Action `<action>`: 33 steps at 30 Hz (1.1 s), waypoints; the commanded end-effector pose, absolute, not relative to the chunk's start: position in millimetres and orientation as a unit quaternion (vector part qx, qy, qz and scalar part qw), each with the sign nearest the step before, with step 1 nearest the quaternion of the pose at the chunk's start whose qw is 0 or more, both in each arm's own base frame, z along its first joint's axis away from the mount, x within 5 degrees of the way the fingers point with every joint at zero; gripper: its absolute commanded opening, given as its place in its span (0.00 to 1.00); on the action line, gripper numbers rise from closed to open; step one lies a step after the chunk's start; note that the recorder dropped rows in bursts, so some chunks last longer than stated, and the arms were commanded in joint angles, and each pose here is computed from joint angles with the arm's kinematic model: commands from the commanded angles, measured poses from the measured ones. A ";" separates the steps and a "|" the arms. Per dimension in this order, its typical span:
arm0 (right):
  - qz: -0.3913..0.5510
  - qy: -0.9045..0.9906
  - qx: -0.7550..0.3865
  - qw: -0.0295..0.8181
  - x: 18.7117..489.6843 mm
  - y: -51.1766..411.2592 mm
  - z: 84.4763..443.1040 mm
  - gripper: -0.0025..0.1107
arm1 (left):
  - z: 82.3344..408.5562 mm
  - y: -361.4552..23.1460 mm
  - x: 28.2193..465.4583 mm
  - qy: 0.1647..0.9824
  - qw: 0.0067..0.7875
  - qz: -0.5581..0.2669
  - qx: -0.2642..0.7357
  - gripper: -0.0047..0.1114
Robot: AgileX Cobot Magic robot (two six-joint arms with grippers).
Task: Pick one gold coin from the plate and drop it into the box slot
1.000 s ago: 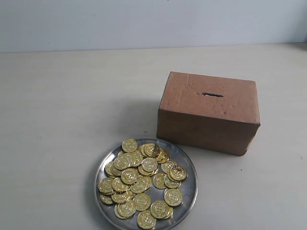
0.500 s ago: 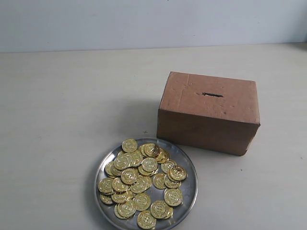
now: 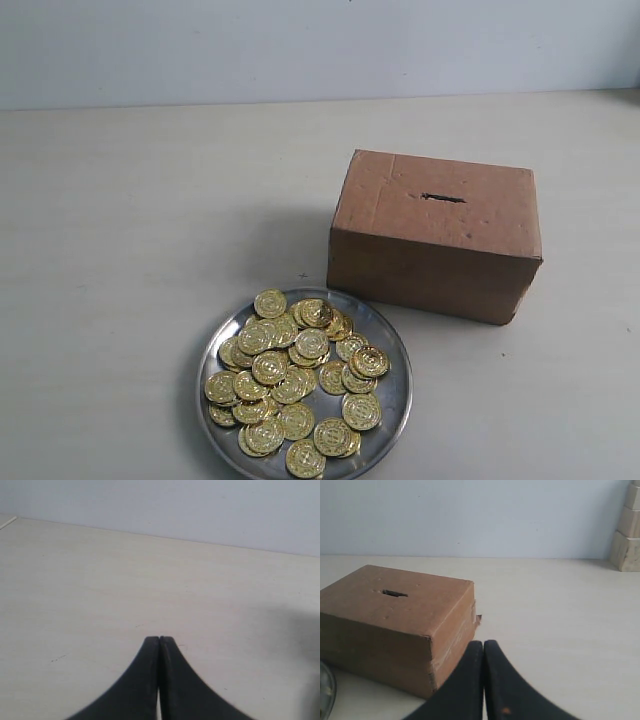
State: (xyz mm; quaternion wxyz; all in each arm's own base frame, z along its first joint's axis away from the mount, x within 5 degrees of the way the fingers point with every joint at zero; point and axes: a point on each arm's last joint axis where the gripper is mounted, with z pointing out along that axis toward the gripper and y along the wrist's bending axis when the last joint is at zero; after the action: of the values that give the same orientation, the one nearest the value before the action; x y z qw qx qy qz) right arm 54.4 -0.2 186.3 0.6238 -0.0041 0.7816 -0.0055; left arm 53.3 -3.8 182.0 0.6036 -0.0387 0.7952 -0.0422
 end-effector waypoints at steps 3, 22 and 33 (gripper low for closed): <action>0.009 0.779 -0.029 0.626 54.2 2.8 185.6 0.02 | 181.6 -5.1 53.3 0.793 0.606 -0.051 -0.032 0.04; 0.008 0.779 -0.030 0.626 54.2 2.7 185.6 0.02 | 182.4 -4.9 53.5 0.790 0.610 -0.050 -0.033 0.04; 0.008 0.779 -0.029 0.626 54.2 2.7 185.6 0.02 | 182.8 -4.8 53.6 0.789 0.611 -0.050 -0.033 0.04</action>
State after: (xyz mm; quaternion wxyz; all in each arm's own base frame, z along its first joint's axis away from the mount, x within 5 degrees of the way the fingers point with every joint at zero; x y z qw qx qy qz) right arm 54.4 2.7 186.3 0.6237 -0.0246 0.7812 0.0108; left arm 53.3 -4.6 182.0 0.6033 -0.0318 0.7955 -0.0461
